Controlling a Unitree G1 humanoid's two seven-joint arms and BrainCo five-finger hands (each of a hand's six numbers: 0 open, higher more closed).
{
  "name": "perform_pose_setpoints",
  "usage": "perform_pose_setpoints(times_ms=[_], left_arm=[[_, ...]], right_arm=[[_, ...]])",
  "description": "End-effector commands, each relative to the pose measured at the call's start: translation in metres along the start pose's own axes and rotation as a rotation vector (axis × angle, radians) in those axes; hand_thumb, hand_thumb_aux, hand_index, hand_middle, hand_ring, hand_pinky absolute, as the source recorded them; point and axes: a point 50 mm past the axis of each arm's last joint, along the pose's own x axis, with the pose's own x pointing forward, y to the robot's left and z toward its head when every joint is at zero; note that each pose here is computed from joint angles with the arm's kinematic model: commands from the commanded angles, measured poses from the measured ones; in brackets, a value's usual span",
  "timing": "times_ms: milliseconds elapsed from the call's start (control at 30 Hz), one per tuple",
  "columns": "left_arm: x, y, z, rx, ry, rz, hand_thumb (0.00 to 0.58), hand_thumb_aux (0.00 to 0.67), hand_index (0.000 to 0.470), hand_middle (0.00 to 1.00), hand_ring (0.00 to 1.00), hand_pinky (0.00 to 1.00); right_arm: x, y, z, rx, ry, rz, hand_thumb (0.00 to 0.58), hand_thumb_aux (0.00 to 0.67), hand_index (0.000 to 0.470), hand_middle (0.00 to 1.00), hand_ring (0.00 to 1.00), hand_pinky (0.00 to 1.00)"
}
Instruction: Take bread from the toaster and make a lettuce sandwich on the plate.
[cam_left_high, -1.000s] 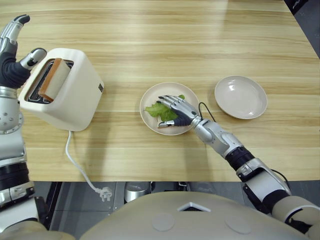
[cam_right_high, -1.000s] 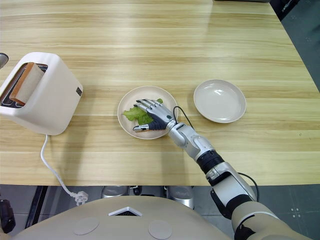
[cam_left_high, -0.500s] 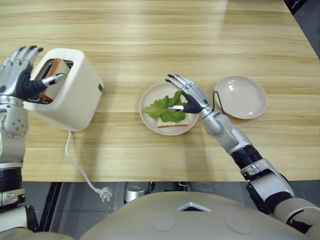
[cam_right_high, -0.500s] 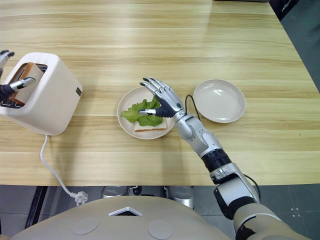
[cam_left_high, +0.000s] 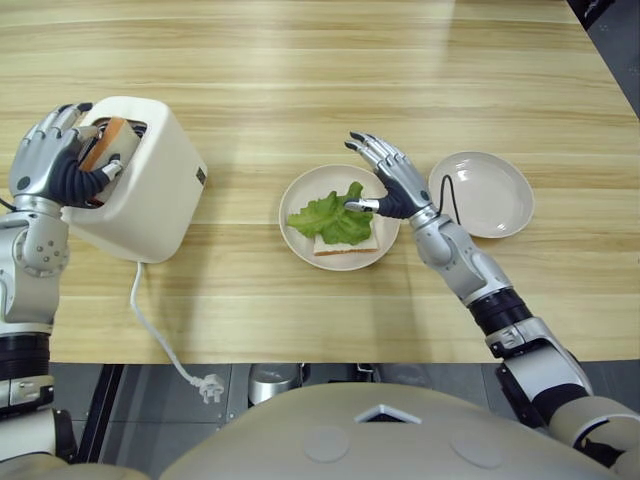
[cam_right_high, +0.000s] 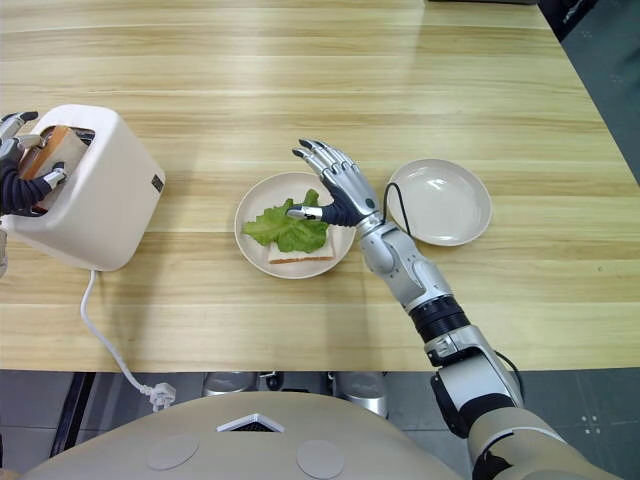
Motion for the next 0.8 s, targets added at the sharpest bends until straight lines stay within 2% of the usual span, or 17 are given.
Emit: perform_pose_setpoints(times_ms=[33, 133, 233, 567, 800], left_arm=[[0.009, 0.037, 0.034, -0.105, -0.201, 0.249, 0.58, 0.67, 0.46, 1.0, 1.0, 1.0], [0.012, 0.053, 0.058, -0.224, -0.329, 0.359, 0.58, 0.67, 0.46, 1.0, 1.0, 1.0], [0.014, 0.053, 0.082, -0.365, -0.432, 0.357, 0.58, 0.67, 0.46, 1.0, 1.0, 1.0], [0.015, -0.053, 0.158, -0.799, -0.545, -0.165, 0.58, 0.67, 0.46, 1.0, 1.0, 1.0], [0.013, -0.113, 0.182, -0.948, -0.495, -0.465, 0.58, 0.67, 0.46, 1.0, 1.0, 1.0]], right_arm=[[-0.002, 0.0, -0.002, 0.003, 0.005, 0.0, 0.0, 0.0, 0.0, 0.0, 0.0, 0.0], [-0.001, 0.0, -0.003, 0.004, 0.006, -0.004, 0.0, 0.0, 0.0, 0.0, 0.0, 0.0], [0.0, -0.002, -0.005, 0.005, 0.009, -0.016, 0.0, 0.0, 0.0, 0.0, 0.0, 0.0], [-0.004, -0.024, -0.03, -0.006, 0.099, -0.097, 0.0, 0.0, 0.0, 0.0, 0.0, 0.0], [-0.017, -0.047, -0.055, -0.04, 0.19, -0.161, 0.0, 0.0, 0.0, 0.0, 0.0, 0.0]])
